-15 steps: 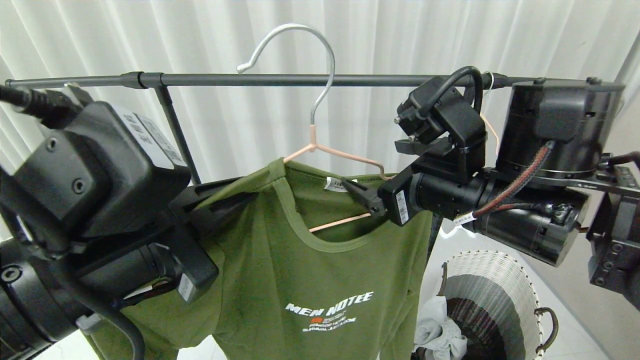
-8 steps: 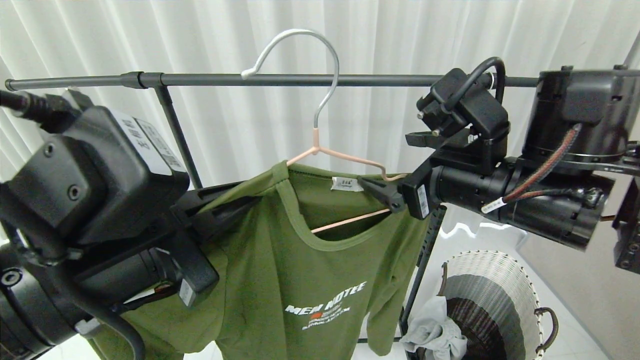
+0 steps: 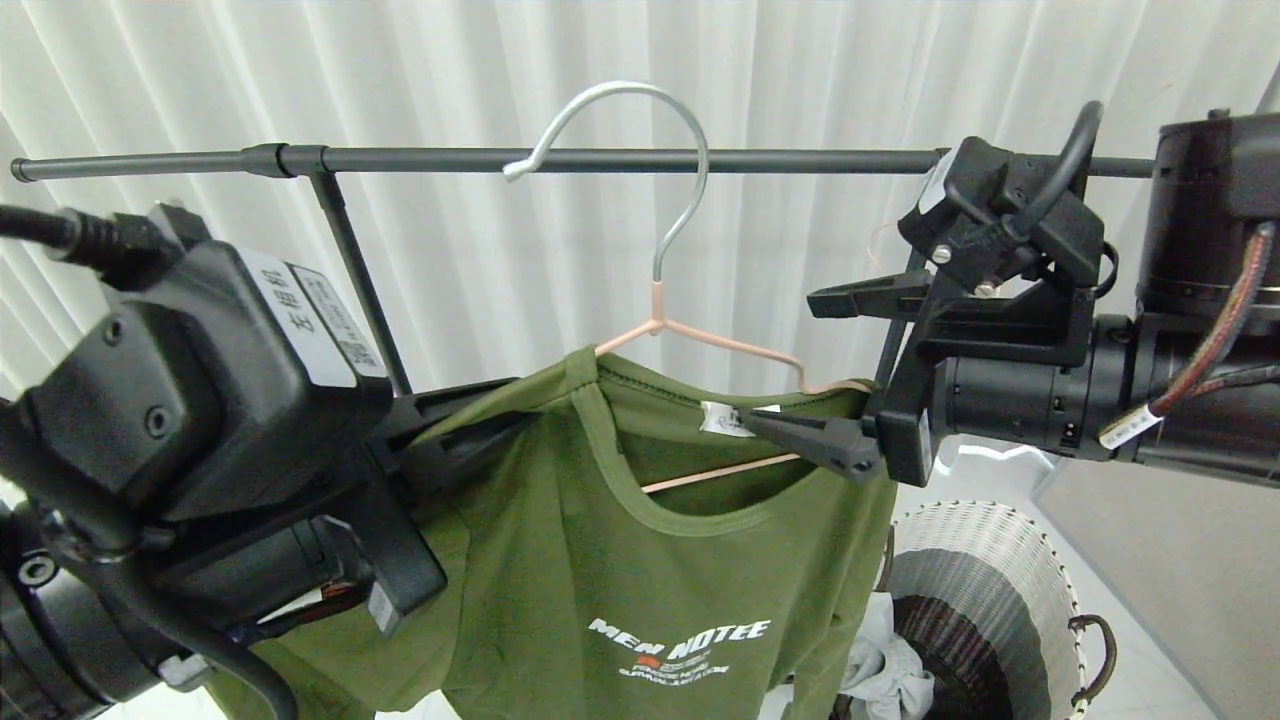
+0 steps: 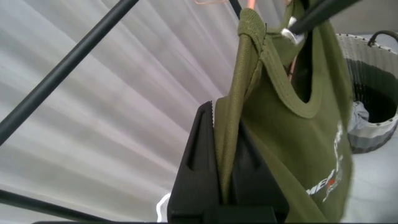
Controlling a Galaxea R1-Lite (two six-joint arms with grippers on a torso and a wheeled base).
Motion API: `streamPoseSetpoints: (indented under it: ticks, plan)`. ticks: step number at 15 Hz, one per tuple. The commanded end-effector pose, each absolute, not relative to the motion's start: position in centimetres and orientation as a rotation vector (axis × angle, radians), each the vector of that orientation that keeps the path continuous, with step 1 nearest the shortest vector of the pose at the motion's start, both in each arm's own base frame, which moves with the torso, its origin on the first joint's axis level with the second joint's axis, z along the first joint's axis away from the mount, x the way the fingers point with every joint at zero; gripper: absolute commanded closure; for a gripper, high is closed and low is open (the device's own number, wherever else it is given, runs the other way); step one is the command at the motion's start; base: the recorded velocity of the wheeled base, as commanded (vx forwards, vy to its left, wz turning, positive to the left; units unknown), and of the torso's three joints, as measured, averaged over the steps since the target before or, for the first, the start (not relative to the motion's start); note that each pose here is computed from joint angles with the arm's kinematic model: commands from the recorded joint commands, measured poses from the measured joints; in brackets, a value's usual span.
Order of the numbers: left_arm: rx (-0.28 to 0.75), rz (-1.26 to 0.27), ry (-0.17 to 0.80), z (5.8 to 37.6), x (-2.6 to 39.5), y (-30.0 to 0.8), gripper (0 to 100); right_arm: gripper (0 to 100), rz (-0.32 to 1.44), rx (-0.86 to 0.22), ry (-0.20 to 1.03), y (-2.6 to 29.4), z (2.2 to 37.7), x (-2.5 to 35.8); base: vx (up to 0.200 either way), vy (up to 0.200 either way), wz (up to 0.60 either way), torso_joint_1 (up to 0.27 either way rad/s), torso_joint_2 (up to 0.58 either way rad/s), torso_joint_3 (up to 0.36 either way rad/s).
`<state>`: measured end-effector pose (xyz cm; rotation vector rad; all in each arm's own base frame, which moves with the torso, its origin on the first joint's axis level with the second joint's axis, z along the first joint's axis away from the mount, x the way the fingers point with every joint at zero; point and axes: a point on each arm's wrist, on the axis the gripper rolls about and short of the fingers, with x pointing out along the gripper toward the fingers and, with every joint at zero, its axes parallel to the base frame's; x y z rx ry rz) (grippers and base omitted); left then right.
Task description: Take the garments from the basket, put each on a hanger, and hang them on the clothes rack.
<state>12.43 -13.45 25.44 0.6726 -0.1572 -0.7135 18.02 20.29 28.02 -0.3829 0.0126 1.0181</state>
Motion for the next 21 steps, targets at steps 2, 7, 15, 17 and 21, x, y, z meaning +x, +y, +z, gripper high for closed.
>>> streamPoseSetpoints:
  ticks: [2,7,15,17,21]
  plan:
    - [0.684,-0.714,-0.131,24.7,12.5,-13.4,100,0,1.04,-0.374,0.002,19.1,28.6,17.8,0.0,0.0,0.0,0.0,0.0,0.0]
    - [0.68,-0.739,-0.127,24.7,12.9,-13.9,100,0,1.06,-0.448,0.048,19.3,27.5,18.4,0.0,0.0,0.0,0.0,0.0,0.0]
    - [0.681,-0.753,-0.13,24.6,12.8,-13.9,100,0,1.013,-0.452,0.031,20.5,27.2,20.8,0.0,0.0,0.0,0.0,0.0,0.0]
    - [0.688,-0.758,-0.111,24.0,12.7,-13.8,100,0,0.986,-0.437,-0.017,20.1,28.9,21.4,0.0,0.0,0.0,0.0,0.0,0.0]
    - [0.687,-0.757,-0.114,24.1,12.8,-13.9,100,0,0.981,-0.441,-0.011,19.8,29.4,21.5,0.0,0.0,0.0,0.0,0.0,0.0]
